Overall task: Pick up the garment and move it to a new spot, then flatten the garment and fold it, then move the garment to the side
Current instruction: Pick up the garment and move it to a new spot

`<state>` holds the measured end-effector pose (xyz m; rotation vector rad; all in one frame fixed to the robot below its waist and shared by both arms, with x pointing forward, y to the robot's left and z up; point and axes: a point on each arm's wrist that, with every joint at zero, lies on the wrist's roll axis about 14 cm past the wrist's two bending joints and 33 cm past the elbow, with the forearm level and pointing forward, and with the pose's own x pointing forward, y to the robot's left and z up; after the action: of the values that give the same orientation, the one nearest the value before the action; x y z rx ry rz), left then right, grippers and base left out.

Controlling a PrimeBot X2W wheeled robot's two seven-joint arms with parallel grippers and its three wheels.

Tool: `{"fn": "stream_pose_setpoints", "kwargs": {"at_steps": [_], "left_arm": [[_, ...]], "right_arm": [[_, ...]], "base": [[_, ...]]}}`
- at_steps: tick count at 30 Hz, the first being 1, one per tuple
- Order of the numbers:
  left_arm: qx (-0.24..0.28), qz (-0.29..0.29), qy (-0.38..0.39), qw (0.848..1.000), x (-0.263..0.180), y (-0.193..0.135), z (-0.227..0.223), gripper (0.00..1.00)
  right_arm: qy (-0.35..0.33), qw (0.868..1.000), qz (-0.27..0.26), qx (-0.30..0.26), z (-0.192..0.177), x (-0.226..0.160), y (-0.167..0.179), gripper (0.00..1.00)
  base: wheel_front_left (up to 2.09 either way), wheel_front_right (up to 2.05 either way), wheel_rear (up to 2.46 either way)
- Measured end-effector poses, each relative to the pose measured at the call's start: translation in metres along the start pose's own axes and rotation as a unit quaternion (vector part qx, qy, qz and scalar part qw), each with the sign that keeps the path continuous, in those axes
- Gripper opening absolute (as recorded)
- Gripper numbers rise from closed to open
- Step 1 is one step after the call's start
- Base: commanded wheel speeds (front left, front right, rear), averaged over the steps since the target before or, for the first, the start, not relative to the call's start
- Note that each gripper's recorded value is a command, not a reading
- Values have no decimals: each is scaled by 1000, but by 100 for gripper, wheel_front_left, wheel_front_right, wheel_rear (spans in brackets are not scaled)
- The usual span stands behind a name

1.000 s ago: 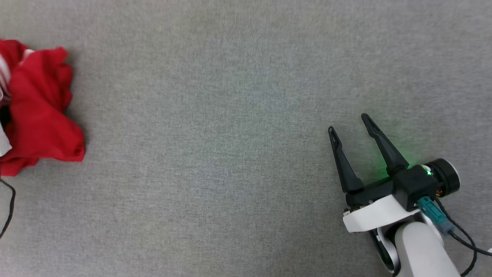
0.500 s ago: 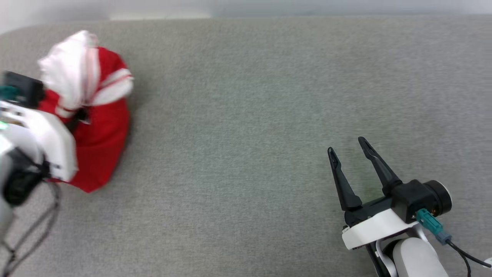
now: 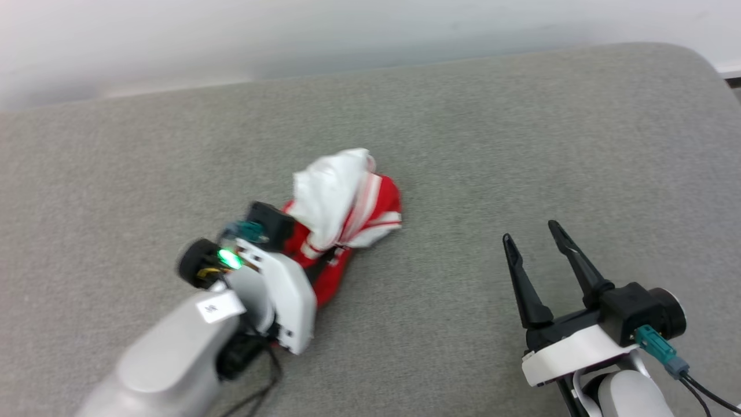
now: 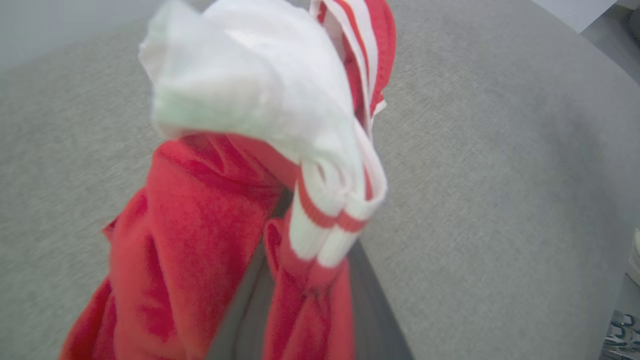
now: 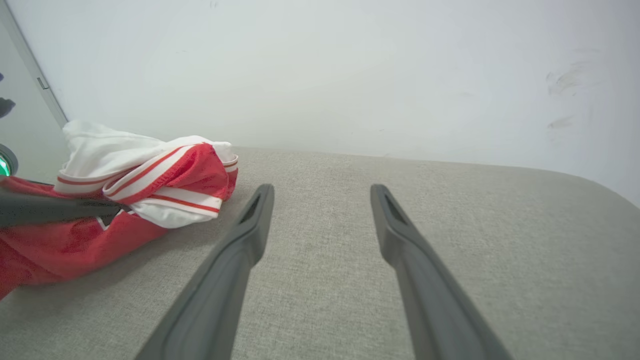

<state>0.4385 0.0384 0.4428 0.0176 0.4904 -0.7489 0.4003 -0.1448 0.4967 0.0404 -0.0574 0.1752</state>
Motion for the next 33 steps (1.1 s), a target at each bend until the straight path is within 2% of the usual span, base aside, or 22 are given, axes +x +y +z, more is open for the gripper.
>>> {"fn": "stream_pose_setpoints", "kwargs": {"at_steps": [4,10,11,14,19,26,33], "left_arm": [[-4,-40,-8,999,25,-45,0,0],[10,-75,-28,997,50,-92,6,0],[10,-82,-31,996,53,-100,7,100],[15,-96,-50,994,57,-113,13,100],[23,-79,-100,992,54,-103,35,100],[14,17,-187,982,19,-43,72,100],[30,137,-252,957,-55,30,94,100]], "right_arm": [[-12,1000,-28,-9,11,-9,-18,100],[-21,998,-55,-17,20,-20,-34,100],[-22,998,-56,-18,20,-21,-35,100],[-23,998,-60,-21,21,-24,-38,100],[-26,998,-59,-21,23,-24,-37,100],[-32,998,-38,-23,27,-24,-22,100],[-45,999,-7,-29,34,-20,-2,100]], "base": [[0,0,0],[0,0,0],[0,0,0],[0,0,0],[0,0,0],[0,0,0],[0,0,0]]}}
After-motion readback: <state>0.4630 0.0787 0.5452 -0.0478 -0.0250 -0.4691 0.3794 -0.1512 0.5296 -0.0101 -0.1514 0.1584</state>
